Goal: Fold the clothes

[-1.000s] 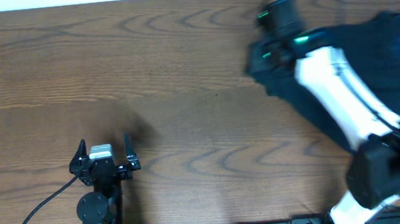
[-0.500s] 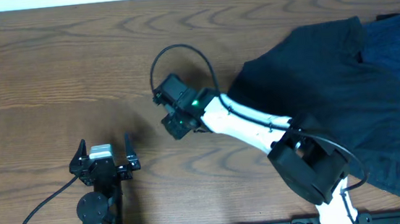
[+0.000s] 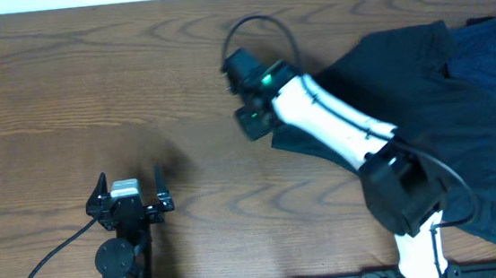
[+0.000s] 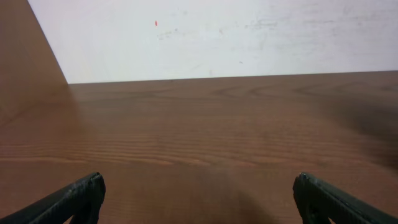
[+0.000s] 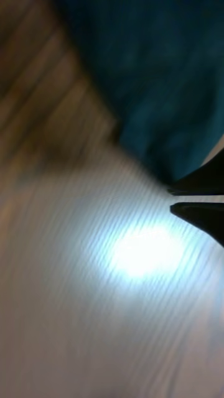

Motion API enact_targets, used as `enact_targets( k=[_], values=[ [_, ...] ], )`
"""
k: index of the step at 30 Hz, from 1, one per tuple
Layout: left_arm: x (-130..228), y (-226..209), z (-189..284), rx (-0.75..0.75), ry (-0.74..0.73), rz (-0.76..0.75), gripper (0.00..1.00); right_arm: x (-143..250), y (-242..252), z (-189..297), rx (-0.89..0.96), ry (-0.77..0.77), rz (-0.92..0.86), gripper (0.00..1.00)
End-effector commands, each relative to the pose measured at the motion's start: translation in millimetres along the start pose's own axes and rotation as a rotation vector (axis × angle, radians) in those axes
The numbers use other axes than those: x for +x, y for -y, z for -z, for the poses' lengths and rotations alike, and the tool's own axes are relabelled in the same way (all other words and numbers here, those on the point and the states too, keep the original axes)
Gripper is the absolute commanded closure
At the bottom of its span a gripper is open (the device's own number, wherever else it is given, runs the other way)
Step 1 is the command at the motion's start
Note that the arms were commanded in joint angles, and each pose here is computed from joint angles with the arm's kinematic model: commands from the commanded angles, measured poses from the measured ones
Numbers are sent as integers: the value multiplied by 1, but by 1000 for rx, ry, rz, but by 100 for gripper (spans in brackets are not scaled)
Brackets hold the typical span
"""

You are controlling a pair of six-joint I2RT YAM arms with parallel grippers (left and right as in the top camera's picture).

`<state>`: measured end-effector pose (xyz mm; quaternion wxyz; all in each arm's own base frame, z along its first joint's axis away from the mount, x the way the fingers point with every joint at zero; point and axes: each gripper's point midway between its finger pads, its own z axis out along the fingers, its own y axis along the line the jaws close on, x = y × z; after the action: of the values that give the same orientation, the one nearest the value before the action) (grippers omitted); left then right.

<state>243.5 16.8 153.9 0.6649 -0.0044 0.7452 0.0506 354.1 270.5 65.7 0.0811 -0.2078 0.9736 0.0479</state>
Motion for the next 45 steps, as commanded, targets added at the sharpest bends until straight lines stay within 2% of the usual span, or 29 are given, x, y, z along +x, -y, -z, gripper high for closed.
enact_targets(
  k=[1,7,9,16,23,37,41,42,45],
  values=[
    [18,-3,-2,-21,-48,-11,2,7,53,11,48,-52,-84,90],
    [18,-3,-2,-21,-48,-11,2,26,114,10,64,-132,-179,70],
    [18,-3,-2,-21,-48,-11,2,31,124,8,41,-146,-193,68],
    [18,-3,-2,-21,-48,-11,2,53,133,-8,11,-202,-217,65],
    [18,-3,-2,-21,-48,-11,2,66,113,-27,-69,-222,-146,62],
    [18,-3,-2,-21,-48,-11,2,66,100,-43,-37,-195,-59,61],
    [18,-3,-2,-21,-48,-11,2,72,106,-48,19,-203,-43,67],
    [18,-3,-2,-21,-48,-11,2,73,106,-50,19,-205,-44,71],
    [18,-3,-2,-21,-48,-11,2,78,106,-55,19,-210,-47,93]
  ],
)
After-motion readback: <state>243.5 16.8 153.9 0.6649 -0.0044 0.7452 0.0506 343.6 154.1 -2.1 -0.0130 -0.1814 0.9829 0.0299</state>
